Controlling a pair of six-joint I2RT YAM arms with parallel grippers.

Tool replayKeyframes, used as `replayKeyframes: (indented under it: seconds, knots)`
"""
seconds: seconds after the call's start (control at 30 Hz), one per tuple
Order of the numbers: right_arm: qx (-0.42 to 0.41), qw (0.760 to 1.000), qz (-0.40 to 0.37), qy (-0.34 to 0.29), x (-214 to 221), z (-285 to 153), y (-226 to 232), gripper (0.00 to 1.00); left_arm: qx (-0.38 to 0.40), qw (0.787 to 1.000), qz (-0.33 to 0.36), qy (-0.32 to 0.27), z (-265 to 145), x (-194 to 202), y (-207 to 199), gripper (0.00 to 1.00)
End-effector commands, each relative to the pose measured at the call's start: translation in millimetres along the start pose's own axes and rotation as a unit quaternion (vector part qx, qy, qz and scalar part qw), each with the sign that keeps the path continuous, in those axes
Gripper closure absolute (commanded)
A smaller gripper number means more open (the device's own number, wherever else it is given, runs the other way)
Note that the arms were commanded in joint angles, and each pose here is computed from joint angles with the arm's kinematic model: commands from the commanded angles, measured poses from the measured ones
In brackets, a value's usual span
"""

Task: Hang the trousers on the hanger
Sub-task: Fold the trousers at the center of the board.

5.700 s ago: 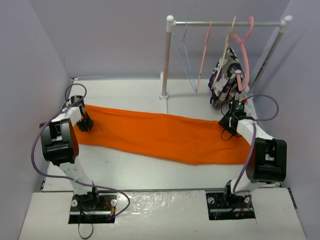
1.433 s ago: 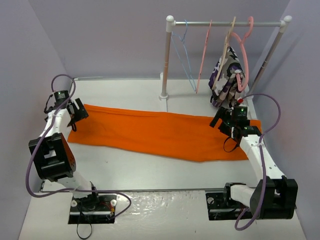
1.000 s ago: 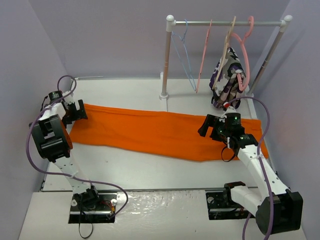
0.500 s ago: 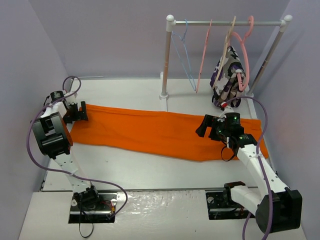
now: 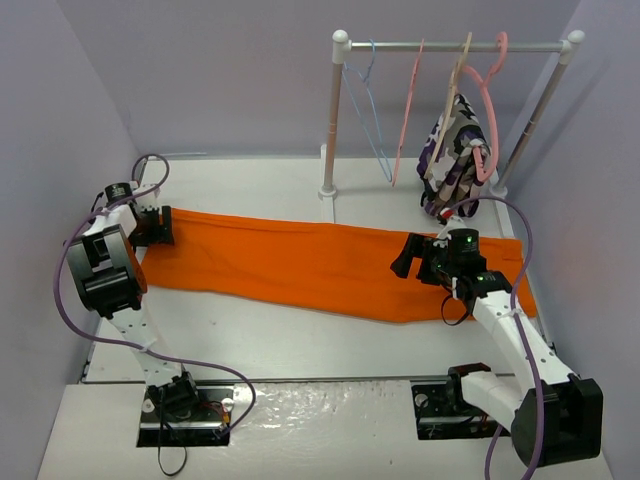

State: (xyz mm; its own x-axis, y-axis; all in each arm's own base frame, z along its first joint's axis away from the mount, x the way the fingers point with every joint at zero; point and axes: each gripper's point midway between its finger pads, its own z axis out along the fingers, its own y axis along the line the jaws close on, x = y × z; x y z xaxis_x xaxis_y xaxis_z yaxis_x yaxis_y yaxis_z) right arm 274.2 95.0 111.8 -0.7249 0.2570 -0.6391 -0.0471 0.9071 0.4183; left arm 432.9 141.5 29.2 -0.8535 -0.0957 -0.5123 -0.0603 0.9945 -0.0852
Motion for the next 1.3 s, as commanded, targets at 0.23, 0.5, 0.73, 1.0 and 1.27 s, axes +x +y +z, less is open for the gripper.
replayKeyframes:
  seconds: [0.23, 0.5, 0.73, 1.0, 1.27]
  knots:
    - [-0.034, 0.998, -0.019, -0.041, -22, -7, 17, 0.00, 0.070, 0.996, -0.006, 0.063, -3, 36, -43, 0.99]
    - [-0.054, 0.997, -0.013, -0.054, -38, -17, 32, 0.00, 0.043, 0.995, -0.081, -0.032, -66, -23, -36, 1.00]
    - [-0.056, 0.996, -0.018, -0.063, -62, -29, 44, 0.00, -0.078, 0.979, -0.180, -0.059, -178, -51, 22, 1.00]
    - [-0.052, 0.996, -0.028, -0.064, -84, -31, 51, 0.00, -0.142, 0.950, -0.229, -0.159, -293, -79, 48, 1.00]
    - [-0.054, 0.995, -0.031, -0.077, -99, -36, 57, 0.00, 0.050, 0.959, -0.212, -0.183, -307, -100, -62, 1.00]
